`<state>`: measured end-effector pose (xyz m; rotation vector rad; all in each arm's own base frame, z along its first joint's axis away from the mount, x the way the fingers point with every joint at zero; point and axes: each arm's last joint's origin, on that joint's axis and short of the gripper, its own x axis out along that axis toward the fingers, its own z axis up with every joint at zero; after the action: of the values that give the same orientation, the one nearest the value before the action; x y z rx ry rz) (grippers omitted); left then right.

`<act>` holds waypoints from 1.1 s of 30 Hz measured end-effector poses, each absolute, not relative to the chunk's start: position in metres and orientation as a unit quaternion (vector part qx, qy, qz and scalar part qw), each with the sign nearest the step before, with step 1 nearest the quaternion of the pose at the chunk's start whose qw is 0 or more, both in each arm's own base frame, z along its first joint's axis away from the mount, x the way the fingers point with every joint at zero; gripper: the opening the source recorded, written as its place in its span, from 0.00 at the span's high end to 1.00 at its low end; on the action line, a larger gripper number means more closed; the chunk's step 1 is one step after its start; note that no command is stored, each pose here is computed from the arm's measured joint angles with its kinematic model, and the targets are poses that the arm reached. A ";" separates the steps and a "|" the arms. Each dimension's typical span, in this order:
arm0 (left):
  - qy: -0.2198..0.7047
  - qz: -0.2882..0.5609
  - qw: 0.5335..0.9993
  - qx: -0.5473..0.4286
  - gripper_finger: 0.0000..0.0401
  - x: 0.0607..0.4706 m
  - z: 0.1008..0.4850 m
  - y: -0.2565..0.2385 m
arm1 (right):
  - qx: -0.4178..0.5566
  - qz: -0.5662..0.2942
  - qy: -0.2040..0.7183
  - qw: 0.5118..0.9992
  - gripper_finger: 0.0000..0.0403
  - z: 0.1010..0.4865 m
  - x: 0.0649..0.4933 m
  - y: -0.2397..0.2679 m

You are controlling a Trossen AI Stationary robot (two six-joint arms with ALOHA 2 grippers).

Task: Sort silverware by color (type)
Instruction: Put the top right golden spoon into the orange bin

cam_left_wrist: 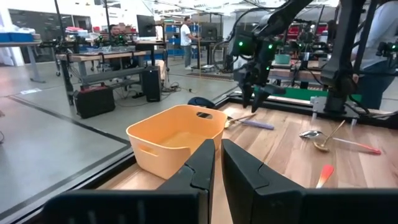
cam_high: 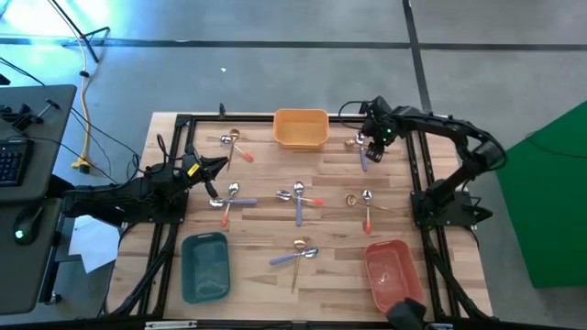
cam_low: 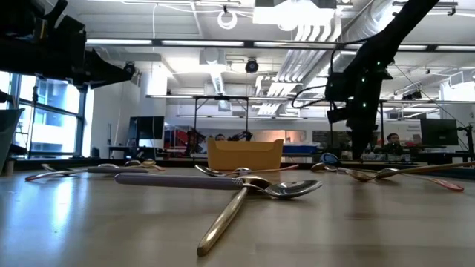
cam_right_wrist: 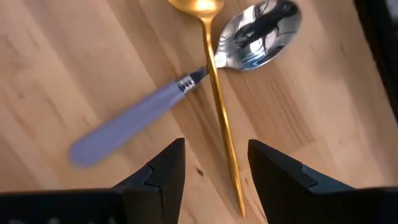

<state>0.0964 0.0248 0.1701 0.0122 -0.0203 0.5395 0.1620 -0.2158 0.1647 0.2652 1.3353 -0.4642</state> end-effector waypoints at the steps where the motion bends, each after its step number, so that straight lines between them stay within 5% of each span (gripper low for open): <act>1: -0.009 0.267 0.964 0.009 0.95 0.096 0.170 0.025 | 0.122 -0.212 0.613 0.752 0.60 0.162 0.163 -0.217; 19: -0.008 0.267 0.963 0.013 0.95 0.096 0.170 0.025 | 0.066 -0.204 0.643 0.735 0.60 0.183 0.179 -0.219; 26: -0.008 0.267 0.963 0.013 0.95 0.096 0.170 0.025 | 0.079 -0.175 0.678 0.709 0.60 0.210 0.214 -0.239; 33: -0.010 0.267 0.964 0.004 0.95 0.096 0.170 0.025 | 0.094 -0.144 0.715 0.678 0.60 0.198 0.256 -0.260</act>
<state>0.0964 0.0248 0.1700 0.0085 -0.0211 0.5414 0.2558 -0.2596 0.1981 0.2116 1.6067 -0.3247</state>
